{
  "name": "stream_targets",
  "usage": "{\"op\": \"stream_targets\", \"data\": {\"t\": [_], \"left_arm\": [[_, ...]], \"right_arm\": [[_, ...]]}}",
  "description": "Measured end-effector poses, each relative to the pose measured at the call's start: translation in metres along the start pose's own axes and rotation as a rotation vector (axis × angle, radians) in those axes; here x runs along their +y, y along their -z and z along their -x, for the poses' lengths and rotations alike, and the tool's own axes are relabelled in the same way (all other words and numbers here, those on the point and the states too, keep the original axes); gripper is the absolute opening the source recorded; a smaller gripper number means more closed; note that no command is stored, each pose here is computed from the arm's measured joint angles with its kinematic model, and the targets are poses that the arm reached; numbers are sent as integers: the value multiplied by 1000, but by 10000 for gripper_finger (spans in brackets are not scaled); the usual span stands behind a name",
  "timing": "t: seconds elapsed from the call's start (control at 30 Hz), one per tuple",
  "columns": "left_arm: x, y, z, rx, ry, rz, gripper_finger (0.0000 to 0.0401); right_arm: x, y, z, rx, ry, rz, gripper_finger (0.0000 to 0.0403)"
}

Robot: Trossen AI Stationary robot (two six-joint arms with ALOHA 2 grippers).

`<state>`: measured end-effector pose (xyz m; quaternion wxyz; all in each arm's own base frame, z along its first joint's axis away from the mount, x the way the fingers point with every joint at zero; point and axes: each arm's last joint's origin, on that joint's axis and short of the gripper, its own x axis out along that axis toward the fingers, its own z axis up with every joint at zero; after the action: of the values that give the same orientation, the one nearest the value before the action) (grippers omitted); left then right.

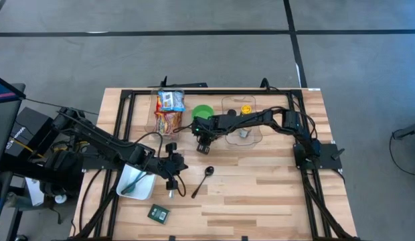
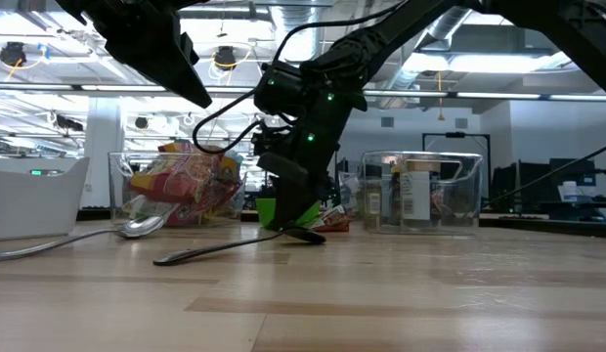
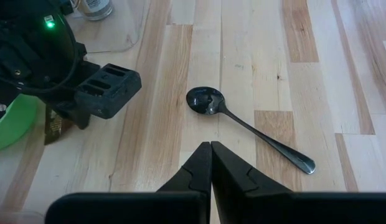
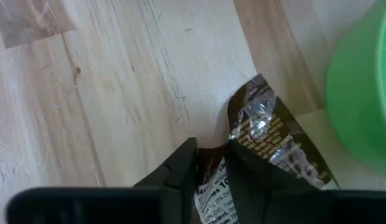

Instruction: Pick & Place Food Item

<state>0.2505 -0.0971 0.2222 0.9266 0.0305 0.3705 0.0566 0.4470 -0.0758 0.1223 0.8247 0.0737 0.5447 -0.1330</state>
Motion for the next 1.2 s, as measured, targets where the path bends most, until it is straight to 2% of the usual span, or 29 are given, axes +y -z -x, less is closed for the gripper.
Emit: {"op": "stream_targets", "data": {"t": [0.37, 0.73, 1.0, 1.2], "left_arm": [[0, 0, 0, 1, 0, 0, 0], [0, 0, 0, 1, 0, 0, 0], [0, 0, 0, 1, 0, 0, 0], [0, 0, 0, 0, 0, 0, 0]], "right_arm": [[0, 0, 0, -2, 6, 17, 5], [5, -9, 6, -14, 4, 51, 1], [12, -11, 20, 80, 59, 115, 1], [21, -11, 31, 138, 58, 166, 0]]}}
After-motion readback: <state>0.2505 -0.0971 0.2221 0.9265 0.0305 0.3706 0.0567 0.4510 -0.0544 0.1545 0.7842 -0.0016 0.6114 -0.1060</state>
